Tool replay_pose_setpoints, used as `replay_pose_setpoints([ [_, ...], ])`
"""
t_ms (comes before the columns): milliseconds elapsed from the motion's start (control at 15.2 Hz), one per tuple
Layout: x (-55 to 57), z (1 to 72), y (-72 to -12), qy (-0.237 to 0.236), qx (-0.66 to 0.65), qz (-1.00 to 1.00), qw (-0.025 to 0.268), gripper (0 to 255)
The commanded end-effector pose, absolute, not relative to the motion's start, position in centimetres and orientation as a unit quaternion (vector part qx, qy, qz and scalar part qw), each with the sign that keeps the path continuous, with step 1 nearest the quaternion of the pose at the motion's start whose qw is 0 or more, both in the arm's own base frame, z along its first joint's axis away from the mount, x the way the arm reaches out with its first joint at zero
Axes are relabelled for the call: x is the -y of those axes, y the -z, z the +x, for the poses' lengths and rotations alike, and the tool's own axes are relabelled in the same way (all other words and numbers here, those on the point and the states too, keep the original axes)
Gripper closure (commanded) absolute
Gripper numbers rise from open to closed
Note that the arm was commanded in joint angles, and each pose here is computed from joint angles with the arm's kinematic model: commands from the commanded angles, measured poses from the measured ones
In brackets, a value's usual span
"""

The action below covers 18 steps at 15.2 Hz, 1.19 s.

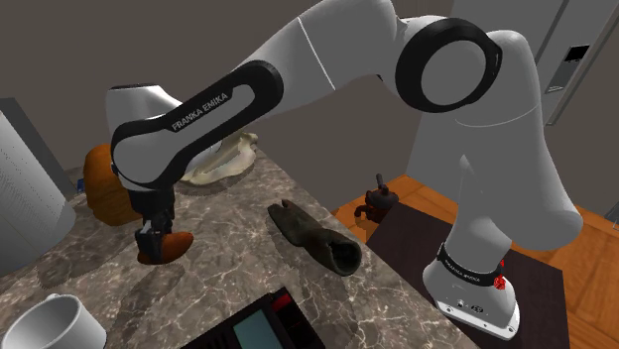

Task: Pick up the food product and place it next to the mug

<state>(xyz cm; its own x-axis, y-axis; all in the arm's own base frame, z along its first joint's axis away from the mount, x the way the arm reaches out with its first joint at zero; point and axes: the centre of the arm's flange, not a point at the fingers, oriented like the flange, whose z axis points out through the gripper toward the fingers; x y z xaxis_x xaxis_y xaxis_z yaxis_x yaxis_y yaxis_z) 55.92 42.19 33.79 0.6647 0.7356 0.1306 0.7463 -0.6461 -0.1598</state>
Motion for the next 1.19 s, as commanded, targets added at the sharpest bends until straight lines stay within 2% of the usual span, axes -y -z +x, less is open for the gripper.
replay_pose_setpoints([
  [0,-42.2,55.9,-33.8,0.027,0.409,-0.907,0.100,255],
  [66,-42.2,55.9,-33.8,0.027,0.409,-0.907,0.100,0],
  [396,-42.2,55.9,-33.8,0.027,0.409,-0.907,0.100,0],
  [660,-41.2,56.1,-38.7,0.027,0.409,-0.907,0.100,0],
  [1122,-41.2,56.1,-38.7,0.027,0.409,-0.907,0.100,0],
])
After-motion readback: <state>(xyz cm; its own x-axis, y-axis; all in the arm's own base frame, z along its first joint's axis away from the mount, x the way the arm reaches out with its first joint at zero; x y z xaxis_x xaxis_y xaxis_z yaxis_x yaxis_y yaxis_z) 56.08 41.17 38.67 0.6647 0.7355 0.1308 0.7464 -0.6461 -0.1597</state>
